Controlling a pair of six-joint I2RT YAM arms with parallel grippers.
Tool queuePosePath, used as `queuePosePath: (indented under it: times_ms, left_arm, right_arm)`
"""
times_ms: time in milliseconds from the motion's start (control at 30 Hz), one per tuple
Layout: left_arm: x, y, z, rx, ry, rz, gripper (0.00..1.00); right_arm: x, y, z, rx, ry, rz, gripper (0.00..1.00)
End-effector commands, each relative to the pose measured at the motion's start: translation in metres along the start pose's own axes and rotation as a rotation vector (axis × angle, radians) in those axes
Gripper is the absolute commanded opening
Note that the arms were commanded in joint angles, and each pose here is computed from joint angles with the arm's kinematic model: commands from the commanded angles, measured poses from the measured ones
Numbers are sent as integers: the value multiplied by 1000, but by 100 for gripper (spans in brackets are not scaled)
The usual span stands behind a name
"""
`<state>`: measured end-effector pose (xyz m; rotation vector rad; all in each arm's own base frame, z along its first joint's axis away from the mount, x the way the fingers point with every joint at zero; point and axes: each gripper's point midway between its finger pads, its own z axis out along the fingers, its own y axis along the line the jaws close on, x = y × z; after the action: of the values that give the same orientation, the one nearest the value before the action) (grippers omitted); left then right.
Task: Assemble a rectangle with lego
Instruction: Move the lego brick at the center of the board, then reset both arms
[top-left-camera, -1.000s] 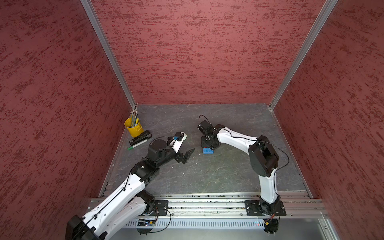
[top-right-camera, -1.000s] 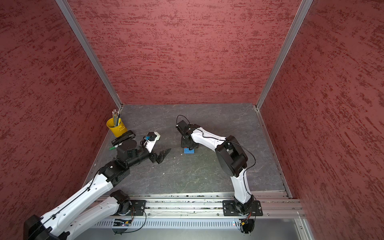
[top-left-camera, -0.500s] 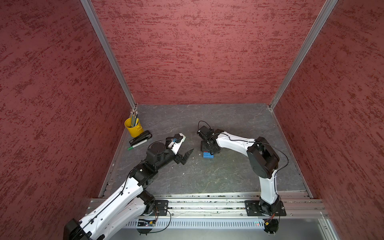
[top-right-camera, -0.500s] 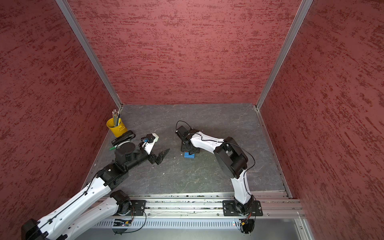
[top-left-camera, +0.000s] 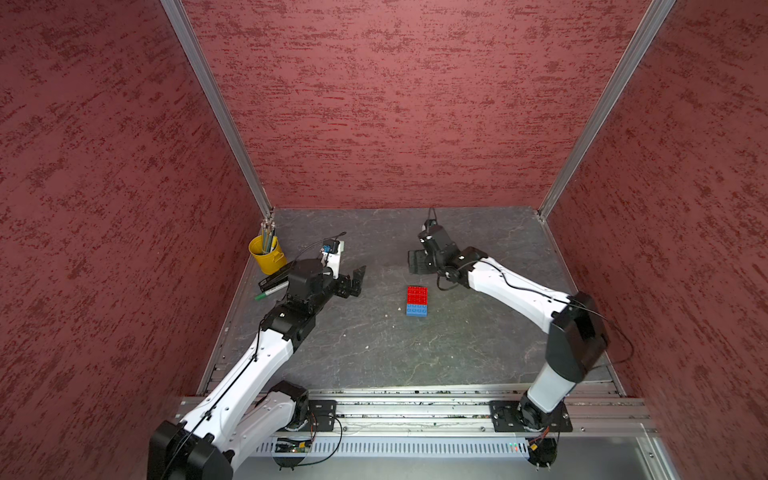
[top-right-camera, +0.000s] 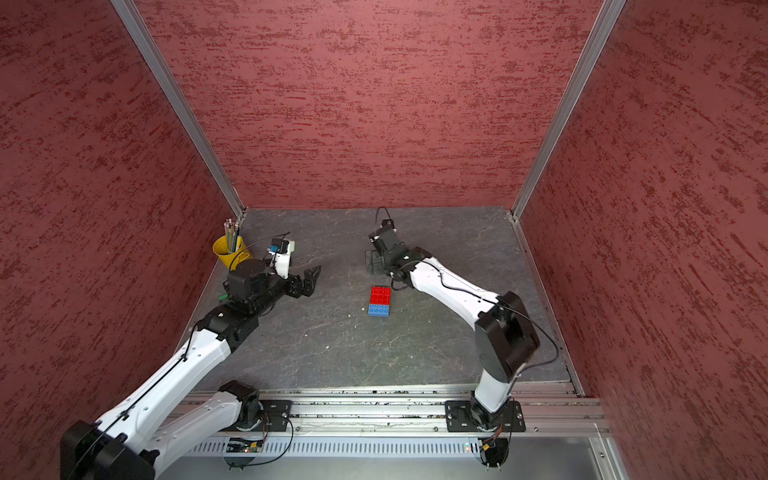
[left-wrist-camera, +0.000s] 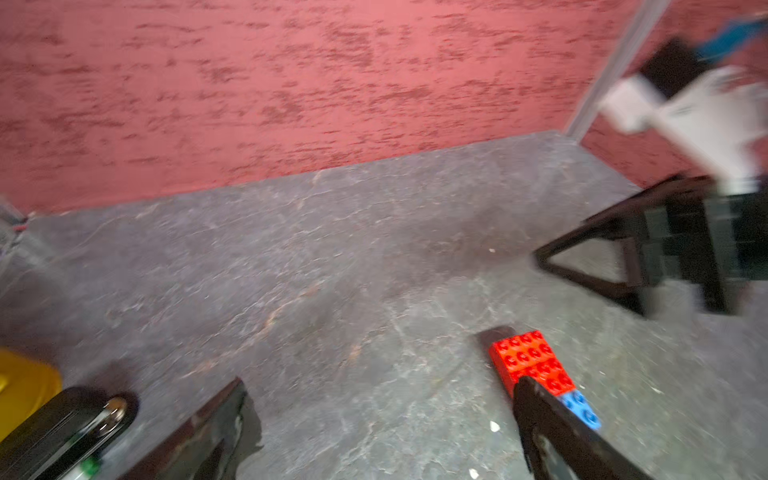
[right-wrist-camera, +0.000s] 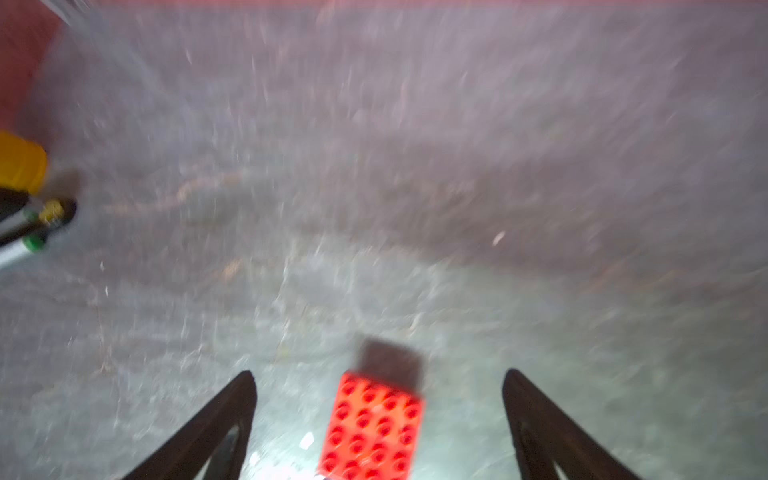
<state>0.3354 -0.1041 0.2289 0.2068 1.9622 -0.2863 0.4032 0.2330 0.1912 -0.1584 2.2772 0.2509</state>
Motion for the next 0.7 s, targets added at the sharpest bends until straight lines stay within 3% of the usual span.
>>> queuePosePath:
  times_ms: [0,100,167,367,567,667]
  left_arm:
    - [8,43,12,-125,21,-78,100]
    - [32,72,23,-194,74,-79,100]
    - [40,78,28,-196,66,-66,100]
    - [65,87,50,-186,24,26,100]
    - [58,122,52,-236,-174,-55,100]
    - [70,134,63,-199,-156,-110,100]
  right_arm:
    - [-34,-40,-18,-1,-289,-138,89]
    - [-26,-67,-50,7,-497,-227,87]
    - [-15,-100,-61,85,-574,-203,86]
    - [27,-177,-49,282,-524,-95,87]
    - [43,-186,-46,256,-626,-82,88]
    - [42,-184,-31,204,-579,-113,88]
